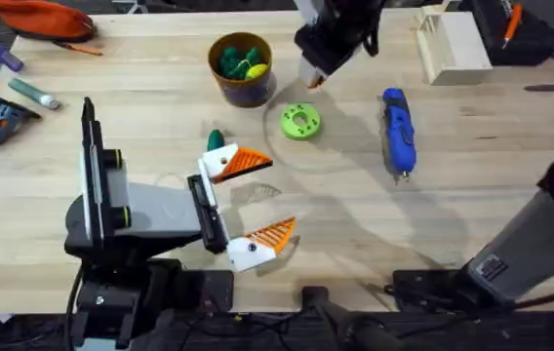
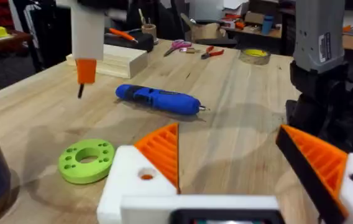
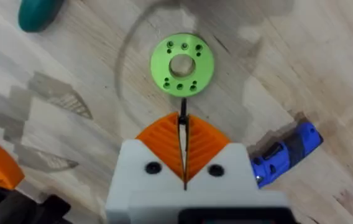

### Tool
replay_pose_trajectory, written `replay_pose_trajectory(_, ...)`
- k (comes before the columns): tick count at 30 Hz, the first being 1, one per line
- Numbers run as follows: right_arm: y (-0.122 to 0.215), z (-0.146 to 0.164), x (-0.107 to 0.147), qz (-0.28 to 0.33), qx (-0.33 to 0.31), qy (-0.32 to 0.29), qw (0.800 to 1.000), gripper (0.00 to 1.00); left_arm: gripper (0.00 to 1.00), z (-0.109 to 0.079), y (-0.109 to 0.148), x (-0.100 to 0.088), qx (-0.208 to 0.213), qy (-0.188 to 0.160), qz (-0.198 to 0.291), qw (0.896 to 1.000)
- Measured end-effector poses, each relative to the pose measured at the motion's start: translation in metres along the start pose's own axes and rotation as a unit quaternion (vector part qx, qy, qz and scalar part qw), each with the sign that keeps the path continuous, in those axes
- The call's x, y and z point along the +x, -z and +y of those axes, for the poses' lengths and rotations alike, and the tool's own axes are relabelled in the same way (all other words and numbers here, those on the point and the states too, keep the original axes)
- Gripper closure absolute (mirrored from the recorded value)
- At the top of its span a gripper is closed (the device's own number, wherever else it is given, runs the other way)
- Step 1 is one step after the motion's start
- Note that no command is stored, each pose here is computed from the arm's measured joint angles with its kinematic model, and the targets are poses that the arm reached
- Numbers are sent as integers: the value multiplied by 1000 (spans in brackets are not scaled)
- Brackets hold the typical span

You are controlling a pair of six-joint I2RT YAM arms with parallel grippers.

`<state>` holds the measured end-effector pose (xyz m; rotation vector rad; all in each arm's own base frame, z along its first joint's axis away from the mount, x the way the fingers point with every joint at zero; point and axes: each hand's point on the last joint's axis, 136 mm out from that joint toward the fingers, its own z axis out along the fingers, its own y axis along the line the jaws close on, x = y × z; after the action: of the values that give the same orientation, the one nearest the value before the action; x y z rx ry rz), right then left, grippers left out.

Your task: Pick up the gripper from the table and insert it into the empty holder that is missing its gripper. Then pick up a screw, insert it into the mounting hole, and use the screwdriver to tighten it. Finally, clean up the table by picking up the vegetable and placing it into the bucket.

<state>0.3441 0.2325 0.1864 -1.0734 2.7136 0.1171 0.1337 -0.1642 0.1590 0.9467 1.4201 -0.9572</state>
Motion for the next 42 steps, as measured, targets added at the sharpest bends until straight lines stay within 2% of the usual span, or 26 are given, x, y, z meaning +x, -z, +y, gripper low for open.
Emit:
replay_pose_trajectory(8, 38, 9, 3, 0, 0, 29, 1000, 995, 15, 0, 0, 0, 0, 0, 0, 1000)
replay_pose_trajectory(18, 82, 63, 3, -22, 4, 128, 992, 995, 14, 0, 0, 0, 0, 0, 0, 1000)
replay_pose_trajectory(34, 95, 111, 8, -31, 2, 200, 979, 995, 15, 0, 0, 0, 0, 0, 0, 1000)
replay_pose_trajectory(42, 97, 149, 8, -46, -8, 255, 966, 995, 16, 0, 0, 0, 0, 0, 0, 1000)
